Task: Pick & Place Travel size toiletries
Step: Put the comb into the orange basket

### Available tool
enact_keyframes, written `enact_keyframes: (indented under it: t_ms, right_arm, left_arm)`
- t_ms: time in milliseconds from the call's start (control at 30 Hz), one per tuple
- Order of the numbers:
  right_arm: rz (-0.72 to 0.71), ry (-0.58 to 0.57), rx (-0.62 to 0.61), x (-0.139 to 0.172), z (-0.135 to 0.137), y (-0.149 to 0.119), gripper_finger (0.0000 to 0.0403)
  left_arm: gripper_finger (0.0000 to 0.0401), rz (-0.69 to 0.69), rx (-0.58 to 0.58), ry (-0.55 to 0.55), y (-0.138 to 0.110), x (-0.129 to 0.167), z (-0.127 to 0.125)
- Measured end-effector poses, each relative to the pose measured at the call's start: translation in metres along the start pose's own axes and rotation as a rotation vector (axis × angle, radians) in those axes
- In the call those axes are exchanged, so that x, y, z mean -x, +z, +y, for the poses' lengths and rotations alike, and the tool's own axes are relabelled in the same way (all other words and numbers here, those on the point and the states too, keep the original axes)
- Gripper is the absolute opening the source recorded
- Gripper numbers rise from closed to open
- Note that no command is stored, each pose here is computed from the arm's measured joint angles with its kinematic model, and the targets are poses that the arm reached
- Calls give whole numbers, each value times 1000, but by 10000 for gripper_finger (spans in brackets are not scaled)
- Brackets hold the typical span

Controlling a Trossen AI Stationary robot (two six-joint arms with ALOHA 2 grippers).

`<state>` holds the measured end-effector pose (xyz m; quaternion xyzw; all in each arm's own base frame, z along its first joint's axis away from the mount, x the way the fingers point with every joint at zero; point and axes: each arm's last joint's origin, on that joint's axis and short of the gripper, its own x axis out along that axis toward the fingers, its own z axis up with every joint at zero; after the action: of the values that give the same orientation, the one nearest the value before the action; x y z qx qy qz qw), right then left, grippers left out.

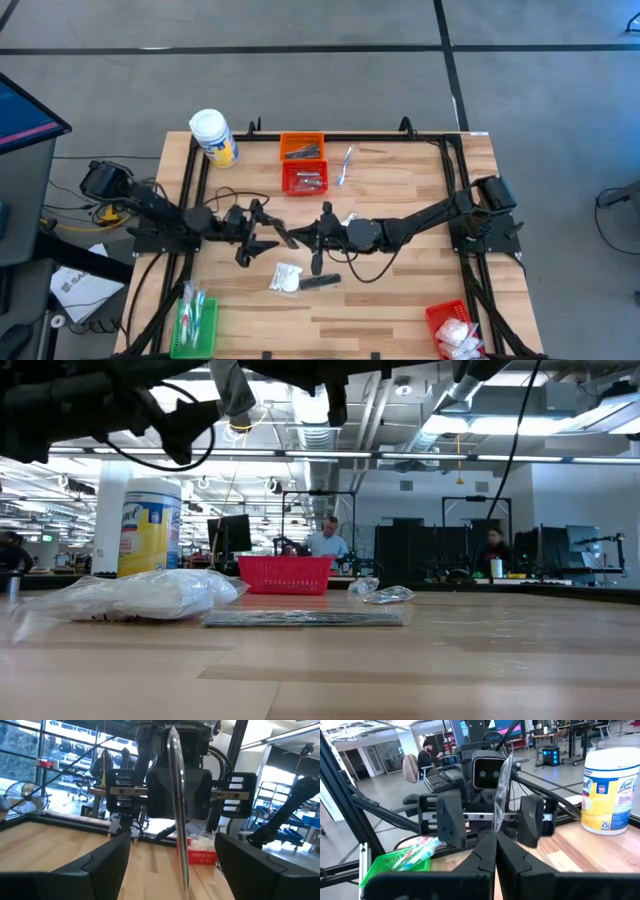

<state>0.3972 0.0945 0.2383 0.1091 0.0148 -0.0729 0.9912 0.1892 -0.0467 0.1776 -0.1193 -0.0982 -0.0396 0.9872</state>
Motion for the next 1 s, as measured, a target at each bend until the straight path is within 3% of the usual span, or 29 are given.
enact_keyframes:
  t_ms: [333,500,667,833,1000]
  right_arm:
    - [18,-4,8,0,0,-2,0]
    - [21,-5,9,0,-1,-2,0]
    - [22,-4,10,0,-1,-2,0]
    - [38,-4,16,0,-1,-4,9]
    - [49,4,26,1,1,-5,68]
  left_arm:
    - [284,19,-11,9,-8,-20,-3]
    - [255,18,-10,12,-8,-21,-3]
    - [179,14,2,15,-7,-21,-3]
    - [28,20,16,-4,-8,-20,-3]
    - [7,40,26,-37,-10,-20,-5]
